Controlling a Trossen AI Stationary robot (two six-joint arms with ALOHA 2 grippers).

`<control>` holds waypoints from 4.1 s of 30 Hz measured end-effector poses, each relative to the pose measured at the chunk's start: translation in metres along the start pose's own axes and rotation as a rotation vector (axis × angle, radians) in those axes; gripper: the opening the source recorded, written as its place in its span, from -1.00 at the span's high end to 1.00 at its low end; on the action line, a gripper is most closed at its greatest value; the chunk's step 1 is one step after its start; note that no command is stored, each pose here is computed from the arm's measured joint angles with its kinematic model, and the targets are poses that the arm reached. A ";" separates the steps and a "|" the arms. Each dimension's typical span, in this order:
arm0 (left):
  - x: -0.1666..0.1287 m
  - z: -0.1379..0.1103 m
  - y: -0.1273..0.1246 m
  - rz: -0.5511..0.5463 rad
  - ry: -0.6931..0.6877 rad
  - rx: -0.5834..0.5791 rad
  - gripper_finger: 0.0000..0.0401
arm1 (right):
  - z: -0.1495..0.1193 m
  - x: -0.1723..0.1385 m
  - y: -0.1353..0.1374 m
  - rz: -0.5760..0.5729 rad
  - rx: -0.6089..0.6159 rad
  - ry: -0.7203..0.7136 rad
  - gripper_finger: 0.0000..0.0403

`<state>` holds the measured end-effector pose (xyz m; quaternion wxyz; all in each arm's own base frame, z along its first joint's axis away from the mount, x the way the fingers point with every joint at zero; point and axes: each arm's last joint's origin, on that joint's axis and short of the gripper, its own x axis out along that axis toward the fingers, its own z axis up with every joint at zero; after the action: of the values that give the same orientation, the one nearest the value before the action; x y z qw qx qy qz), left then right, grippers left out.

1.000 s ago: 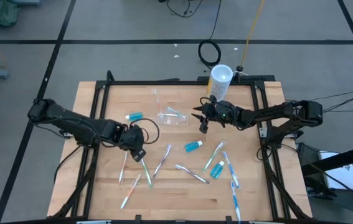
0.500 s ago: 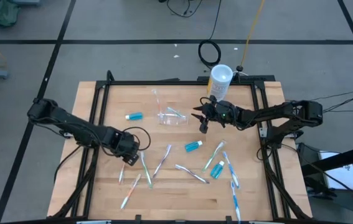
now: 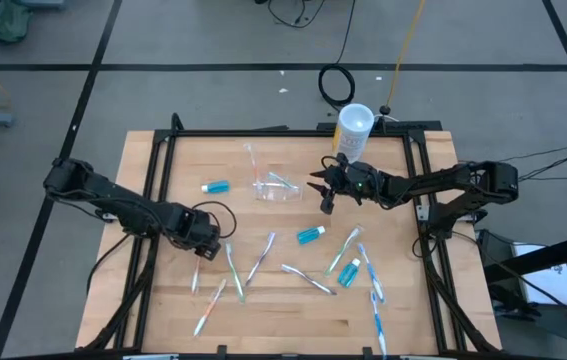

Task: Pick & Place toothbrushing station
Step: Put the top orange toothbrush into the transparent organizer

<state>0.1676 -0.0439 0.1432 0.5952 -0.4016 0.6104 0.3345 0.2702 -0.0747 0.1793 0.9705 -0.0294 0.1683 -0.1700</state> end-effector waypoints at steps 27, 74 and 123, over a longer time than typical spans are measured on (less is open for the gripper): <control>0.004 0.006 0.001 -0.017 -0.044 0.115 0.91 | 0.000 0.000 0.000 -0.001 0.000 0.000 0.36; -0.117 0.044 -0.096 -0.292 -1.295 0.413 0.97 | 0.000 0.000 0.000 0.000 0.001 0.000 0.35; -0.049 0.119 -0.057 -0.097 -1.488 -0.032 0.96 | 0.003 0.000 0.000 -0.003 0.004 -0.031 0.35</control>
<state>0.2711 0.0400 0.1882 0.8592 -0.1041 0.0226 0.5004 0.2711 -0.0749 0.1824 0.9728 -0.0306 0.1529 -0.1711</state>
